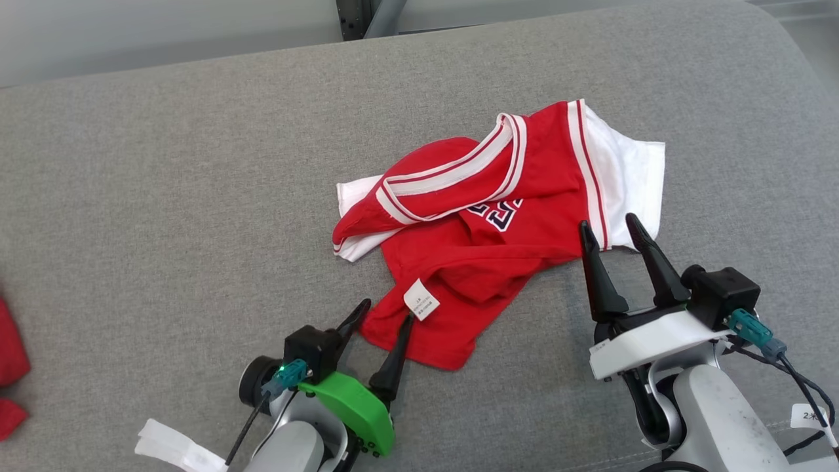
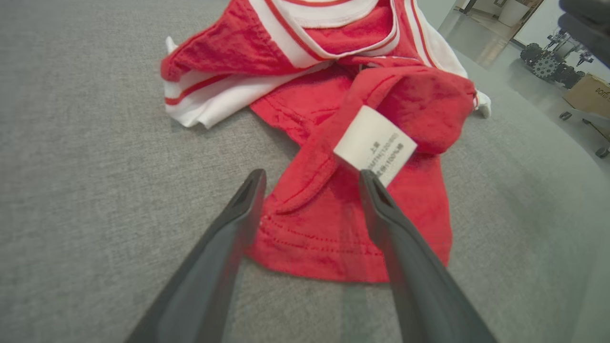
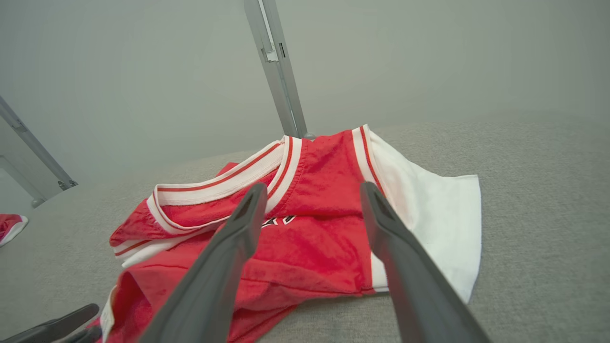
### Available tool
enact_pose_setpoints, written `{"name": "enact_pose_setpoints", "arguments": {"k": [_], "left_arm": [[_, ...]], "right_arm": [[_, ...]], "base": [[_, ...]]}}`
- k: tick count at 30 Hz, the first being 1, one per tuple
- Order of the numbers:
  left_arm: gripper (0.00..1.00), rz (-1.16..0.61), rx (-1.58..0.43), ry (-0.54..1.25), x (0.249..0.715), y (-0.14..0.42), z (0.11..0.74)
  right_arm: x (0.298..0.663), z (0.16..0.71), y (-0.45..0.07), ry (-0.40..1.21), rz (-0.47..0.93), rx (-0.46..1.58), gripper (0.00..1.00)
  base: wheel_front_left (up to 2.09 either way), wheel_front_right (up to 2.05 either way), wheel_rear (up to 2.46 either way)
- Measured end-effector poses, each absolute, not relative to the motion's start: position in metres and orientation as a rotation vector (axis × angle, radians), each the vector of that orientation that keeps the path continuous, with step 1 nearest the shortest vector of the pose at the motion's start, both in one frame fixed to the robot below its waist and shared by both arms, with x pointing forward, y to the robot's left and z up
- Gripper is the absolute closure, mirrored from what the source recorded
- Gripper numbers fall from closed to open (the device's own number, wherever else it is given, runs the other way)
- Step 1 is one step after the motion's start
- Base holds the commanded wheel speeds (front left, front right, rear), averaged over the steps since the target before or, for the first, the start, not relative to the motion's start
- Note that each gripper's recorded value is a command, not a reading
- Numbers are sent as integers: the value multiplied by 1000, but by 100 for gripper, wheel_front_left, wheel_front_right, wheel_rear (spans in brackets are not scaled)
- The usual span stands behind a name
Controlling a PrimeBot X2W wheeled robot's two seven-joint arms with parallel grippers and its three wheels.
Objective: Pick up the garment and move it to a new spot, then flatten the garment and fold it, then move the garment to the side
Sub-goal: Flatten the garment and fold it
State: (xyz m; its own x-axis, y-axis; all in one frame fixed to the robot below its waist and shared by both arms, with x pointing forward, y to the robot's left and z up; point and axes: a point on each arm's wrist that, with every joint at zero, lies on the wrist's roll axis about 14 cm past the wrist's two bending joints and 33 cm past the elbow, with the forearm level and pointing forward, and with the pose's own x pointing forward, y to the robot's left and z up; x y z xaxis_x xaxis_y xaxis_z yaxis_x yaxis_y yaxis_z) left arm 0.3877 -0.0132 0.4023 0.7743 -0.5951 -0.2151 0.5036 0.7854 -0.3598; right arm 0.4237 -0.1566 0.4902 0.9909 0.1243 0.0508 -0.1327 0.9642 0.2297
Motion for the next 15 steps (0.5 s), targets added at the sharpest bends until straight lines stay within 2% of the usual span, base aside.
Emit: {"name": "enact_pose_setpoints", "arguments": {"k": [7, 8, 9, 15], "left_arm": [[0, -589, -246, 387, 388, -7, 382], [63, -599, -226, 407, 385, -8, 376], [100, -610, -220, 411, 385, -10, 375], [100, -586, -248, 393, 394, -7, 383]], "right_arm": [[427, 493, -151, -42, 148, 233, 0], [426, 493, -153, -41, 143, 232, 0], [426, 493, -155, -41, 136, 230, 0], [422, 493, -171, -47, 89, 233, 0]], "base": [[0, 0, 0], [0, 0, 0], [0, 0, 0], [0, 0, 0]]}}
